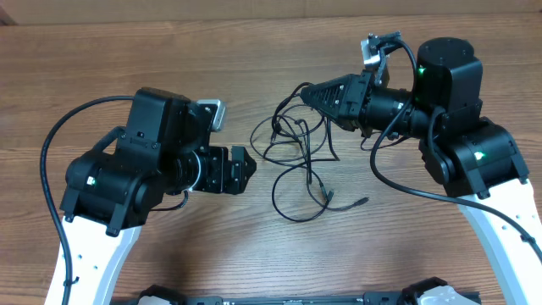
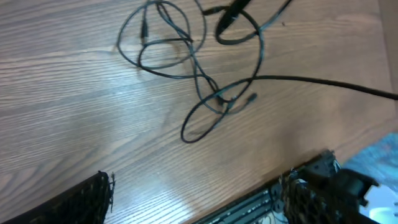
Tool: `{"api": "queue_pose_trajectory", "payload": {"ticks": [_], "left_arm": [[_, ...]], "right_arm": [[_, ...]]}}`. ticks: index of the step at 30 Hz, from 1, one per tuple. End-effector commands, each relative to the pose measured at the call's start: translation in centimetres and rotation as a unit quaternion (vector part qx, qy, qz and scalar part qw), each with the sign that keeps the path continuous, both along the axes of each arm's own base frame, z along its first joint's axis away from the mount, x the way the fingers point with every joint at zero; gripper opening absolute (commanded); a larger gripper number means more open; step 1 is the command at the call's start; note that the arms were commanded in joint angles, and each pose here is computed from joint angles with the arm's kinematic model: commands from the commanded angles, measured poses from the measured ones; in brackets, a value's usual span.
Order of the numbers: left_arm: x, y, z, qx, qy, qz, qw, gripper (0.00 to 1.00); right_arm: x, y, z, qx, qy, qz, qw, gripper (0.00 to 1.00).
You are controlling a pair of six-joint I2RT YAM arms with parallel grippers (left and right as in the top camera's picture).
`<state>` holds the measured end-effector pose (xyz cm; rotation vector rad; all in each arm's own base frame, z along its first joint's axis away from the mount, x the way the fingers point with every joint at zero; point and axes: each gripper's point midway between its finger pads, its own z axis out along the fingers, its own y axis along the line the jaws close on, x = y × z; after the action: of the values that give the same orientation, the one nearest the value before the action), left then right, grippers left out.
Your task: Untangle cables
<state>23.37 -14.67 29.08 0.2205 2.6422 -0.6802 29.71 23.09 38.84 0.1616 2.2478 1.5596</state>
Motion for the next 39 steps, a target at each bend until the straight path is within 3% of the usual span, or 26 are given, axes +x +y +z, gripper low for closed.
{"api": "queue_pose_trajectory", "payload": {"ticks": [1,6,7,19,24,29,39], "left_arm": [[-1.2,-1.8,0.9,-0.033,-0.012,-0.074,0.997,0.90],[-1.5,-1.9,0.9,-0.038,-0.008,-0.080,0.996,0.94],[-1.5,-1.9,1.0,-0.039,-0.007,-0.079,0.996,1.00],[-1.4,-2.3,1.2,-0.060,0.011,-0.054,0.997,1.00],[-1.8,-2.9,1.7,-0.077,0.008,-0.076,0.994,0.97],[-2.2,-4.4,3.1,-0.109,-0.035,-0.150,0.982,0.96],[-3.0,-4.2,2.6,-0.096,-0.035,-0.178,0.979,0.96]], "right_arm": [[-0.3,0.1,1.0,0.003,-0.017,0.002,1.000,0.04],[-0.3,0.1,0.9,0.003,-0.017,0.002,1.000,0.04],[-0.3,0.0,0.8,0.001,-0.013,0.002,1.000,0.04],[-0.5,0.0,0.2,-0.004,0.001,0.002,1.000,0.04],[-0.4,0.0,0.5,-0.001,-0.005,0.002,1.000,0.04],[-0.4,0.1,0.7,0.001,-0.009,0.004,1.000,0.04],[-1.4,0.6,1.1,0.021,0.008,0.033,0.999,0.04]]}}
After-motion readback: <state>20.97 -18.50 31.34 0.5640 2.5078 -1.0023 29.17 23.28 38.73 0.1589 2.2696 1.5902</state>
